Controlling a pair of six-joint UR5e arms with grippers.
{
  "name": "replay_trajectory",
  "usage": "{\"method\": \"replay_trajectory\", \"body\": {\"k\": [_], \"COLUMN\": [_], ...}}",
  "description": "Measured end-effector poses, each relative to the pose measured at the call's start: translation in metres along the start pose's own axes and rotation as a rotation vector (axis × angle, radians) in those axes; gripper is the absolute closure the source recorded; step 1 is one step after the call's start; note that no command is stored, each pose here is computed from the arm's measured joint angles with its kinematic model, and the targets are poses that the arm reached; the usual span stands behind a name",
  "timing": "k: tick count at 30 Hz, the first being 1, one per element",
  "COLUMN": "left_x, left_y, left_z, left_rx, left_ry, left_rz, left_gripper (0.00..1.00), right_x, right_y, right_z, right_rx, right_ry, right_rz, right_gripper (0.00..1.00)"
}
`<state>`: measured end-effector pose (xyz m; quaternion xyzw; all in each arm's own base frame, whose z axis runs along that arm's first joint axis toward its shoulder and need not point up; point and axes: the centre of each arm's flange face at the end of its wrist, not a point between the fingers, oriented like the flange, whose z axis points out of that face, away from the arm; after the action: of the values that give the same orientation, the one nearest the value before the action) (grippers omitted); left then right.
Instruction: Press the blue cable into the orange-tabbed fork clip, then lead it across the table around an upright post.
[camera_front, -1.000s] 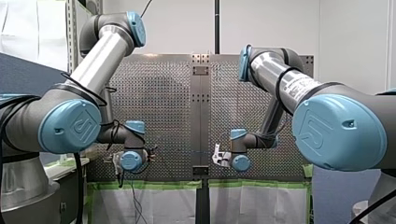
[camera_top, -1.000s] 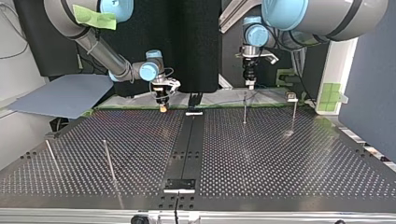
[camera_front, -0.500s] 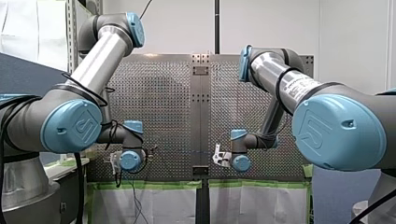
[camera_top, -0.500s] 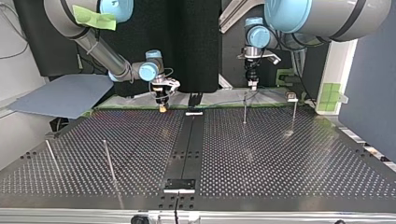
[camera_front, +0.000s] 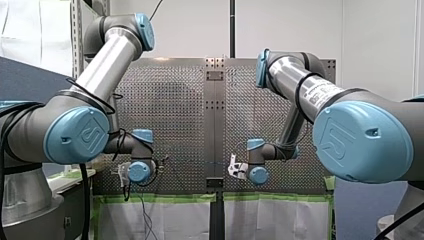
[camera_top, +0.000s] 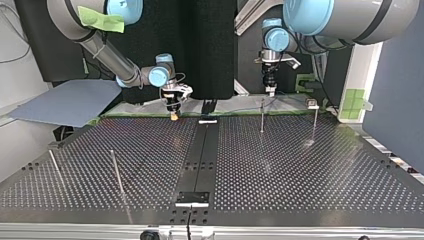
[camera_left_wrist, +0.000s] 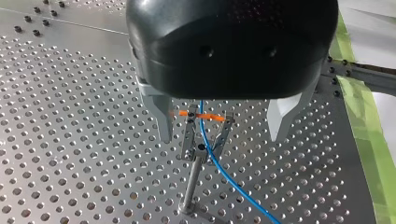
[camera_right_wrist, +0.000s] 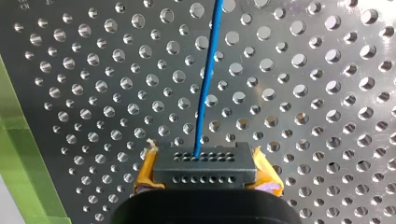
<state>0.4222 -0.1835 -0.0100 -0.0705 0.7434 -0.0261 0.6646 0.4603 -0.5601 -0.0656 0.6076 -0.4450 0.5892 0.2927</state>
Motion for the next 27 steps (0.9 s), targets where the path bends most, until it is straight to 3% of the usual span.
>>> {"method": "replay_trajectory", "body": {"k": [13,21,27], "left_x": [0.0,0.004,0.007], "left_y": [0.002,-0.006,-0.013], "left_z": [0.0,-0.004,-0.01], "left_rx": [-0.003,0.059,0.067], "left_ry": [0.008,0.039,0.057], "left_rz": [0.003,0.021,0.007], "left_gripper": [0.0,0.0,0.0], "right_x": [0.0,0.0,0.0], "right_y": [0.0,0.0,0.0], "right_z": [0.0,0.0,0.0], "right_rx": [0.0,0.0,0.0], "right_ry": [0.0,0.001,0.001], "right_rz": [0.0,0.0,0.0], "right_gripper": [1.0,1.0,1.0]}}
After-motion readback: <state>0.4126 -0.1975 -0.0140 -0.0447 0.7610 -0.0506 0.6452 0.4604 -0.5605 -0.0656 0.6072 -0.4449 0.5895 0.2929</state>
